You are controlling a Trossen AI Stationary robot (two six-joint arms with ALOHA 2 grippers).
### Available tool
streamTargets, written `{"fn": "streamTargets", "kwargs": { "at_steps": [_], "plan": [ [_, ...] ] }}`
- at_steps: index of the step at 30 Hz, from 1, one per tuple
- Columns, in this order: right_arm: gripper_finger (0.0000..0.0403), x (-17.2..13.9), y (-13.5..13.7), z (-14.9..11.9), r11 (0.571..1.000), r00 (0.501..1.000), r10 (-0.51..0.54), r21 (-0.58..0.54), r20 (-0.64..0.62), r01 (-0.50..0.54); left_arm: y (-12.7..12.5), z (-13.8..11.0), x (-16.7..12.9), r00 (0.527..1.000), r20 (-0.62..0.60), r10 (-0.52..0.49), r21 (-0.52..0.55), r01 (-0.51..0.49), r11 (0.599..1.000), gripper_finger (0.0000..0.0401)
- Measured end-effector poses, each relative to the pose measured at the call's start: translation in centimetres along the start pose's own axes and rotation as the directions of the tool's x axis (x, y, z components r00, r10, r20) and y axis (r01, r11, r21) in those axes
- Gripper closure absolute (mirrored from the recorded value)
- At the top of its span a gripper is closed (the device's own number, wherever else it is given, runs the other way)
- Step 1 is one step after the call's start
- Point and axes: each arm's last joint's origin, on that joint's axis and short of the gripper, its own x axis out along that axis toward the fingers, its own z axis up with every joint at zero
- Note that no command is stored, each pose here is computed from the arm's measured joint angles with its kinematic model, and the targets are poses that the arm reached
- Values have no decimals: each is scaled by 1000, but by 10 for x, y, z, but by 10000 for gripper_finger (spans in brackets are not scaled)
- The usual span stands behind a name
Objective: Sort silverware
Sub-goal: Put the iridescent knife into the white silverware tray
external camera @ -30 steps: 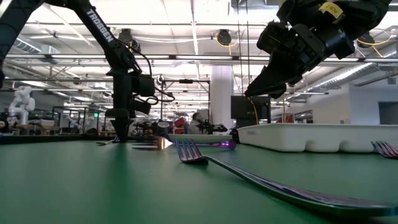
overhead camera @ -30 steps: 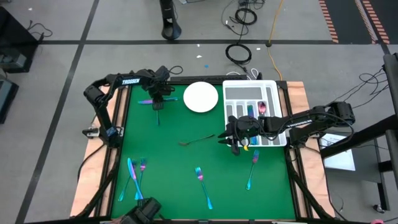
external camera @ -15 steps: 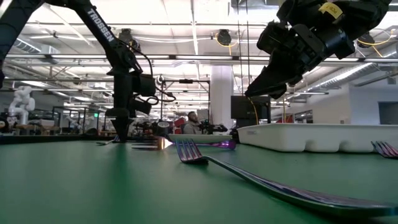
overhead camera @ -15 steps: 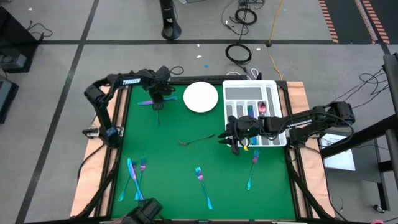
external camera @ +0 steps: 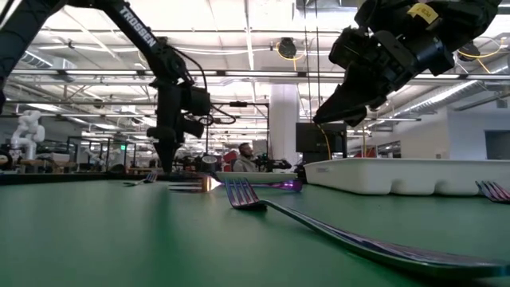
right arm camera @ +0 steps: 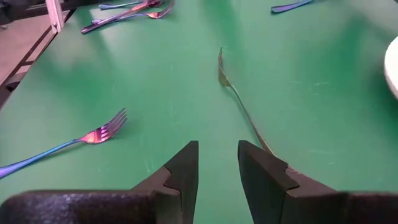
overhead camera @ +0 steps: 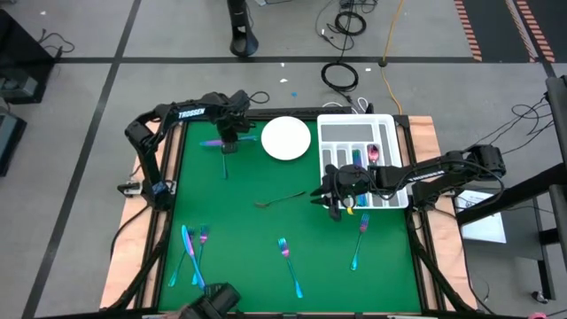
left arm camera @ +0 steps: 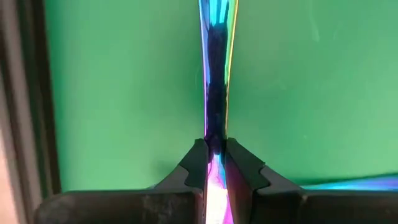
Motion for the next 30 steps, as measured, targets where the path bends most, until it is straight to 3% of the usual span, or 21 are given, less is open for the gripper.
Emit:
{"fn": "streamTargets", "kwargs": {
  "at_steps": [10,15,19,23,30],
  "plan": [
    [299,-2,-9,17,999,996,-31,22,82,29,-24,6,-23,986,-130,-106,-14,105,994,372],
    [298,-5,-19,36,994,994,-73,82,86,66,-48,9,-45,986,-132,-100,35,105,994,372],
    [294,-10,-31,48,978,992,-118,176,35,110,-75,13,-73,997,-54,-51,99,56,993,372],
    [280,-15,-42,57,933,990,-142,336,14,129,-111,17,-101,999,50,-13,187,4,982,372],
    [224,-20,-51,68,859,997,8,510,81,-48,-172,27,-134,962,271,27,294,-110,949,372]
  ]
}}
